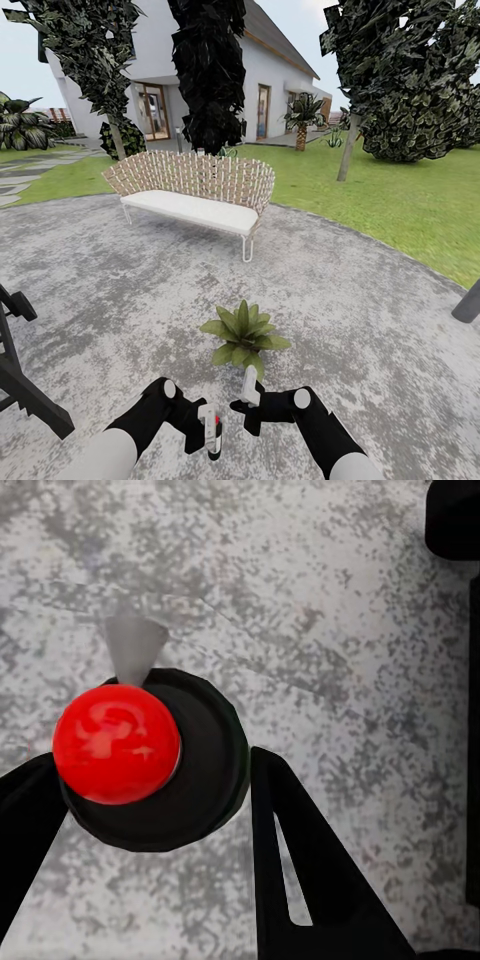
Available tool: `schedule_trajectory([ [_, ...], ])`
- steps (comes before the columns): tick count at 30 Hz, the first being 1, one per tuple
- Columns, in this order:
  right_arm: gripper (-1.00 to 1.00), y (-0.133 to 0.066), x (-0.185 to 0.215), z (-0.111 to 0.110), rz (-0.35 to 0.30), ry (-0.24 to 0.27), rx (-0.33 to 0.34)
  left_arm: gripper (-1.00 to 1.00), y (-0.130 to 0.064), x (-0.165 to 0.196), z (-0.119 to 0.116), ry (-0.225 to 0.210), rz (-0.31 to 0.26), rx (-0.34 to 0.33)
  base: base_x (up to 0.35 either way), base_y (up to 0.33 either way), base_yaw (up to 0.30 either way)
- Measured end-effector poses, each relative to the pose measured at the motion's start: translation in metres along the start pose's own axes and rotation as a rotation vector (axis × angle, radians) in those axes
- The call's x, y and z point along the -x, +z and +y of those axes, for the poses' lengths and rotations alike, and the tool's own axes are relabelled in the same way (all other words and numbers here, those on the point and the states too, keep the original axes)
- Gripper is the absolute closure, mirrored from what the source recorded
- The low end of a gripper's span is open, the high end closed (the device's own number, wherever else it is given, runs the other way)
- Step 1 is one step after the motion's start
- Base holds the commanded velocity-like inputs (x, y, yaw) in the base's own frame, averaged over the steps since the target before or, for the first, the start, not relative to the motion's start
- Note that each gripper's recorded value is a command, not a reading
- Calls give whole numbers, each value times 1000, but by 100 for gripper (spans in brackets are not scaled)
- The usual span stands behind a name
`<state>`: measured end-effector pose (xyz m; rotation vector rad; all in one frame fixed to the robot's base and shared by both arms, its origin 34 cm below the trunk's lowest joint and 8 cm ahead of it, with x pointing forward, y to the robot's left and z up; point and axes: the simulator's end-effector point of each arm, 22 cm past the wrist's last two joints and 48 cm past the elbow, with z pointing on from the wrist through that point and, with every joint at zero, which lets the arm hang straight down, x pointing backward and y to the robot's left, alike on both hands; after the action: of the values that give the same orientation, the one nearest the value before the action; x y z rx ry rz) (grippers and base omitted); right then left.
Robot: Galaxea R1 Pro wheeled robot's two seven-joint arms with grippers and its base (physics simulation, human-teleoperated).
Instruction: Pick up the pesticide atomizer in the garden and spray insectifuge to fully cover both potted plants in the garden.
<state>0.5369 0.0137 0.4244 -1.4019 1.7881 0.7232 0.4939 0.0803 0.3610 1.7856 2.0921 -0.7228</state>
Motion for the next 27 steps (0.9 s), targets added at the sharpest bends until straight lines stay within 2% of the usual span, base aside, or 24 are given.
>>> schedule_trajectory([
  [3,100,0,0,0,0,0,-1,100,0,4,0,-8,-18,1,0,0,0],
  [7,100,0,-1,1,1,2,1,100,-3,17,3,-26,-73,0,0,0,0],
  [14,100,1,-1,1,1,3,0,100,-5,22,0,-22,-85,-21,0,0,0],
  [20,100,1,-1,1,1,3,0,100,-8,27,5,-16,-93,-6,0,0,0],
  [27,100,0,-1,0,1,2,-1,100,-16,45,14,-26,-161,19,0,0,0],
])
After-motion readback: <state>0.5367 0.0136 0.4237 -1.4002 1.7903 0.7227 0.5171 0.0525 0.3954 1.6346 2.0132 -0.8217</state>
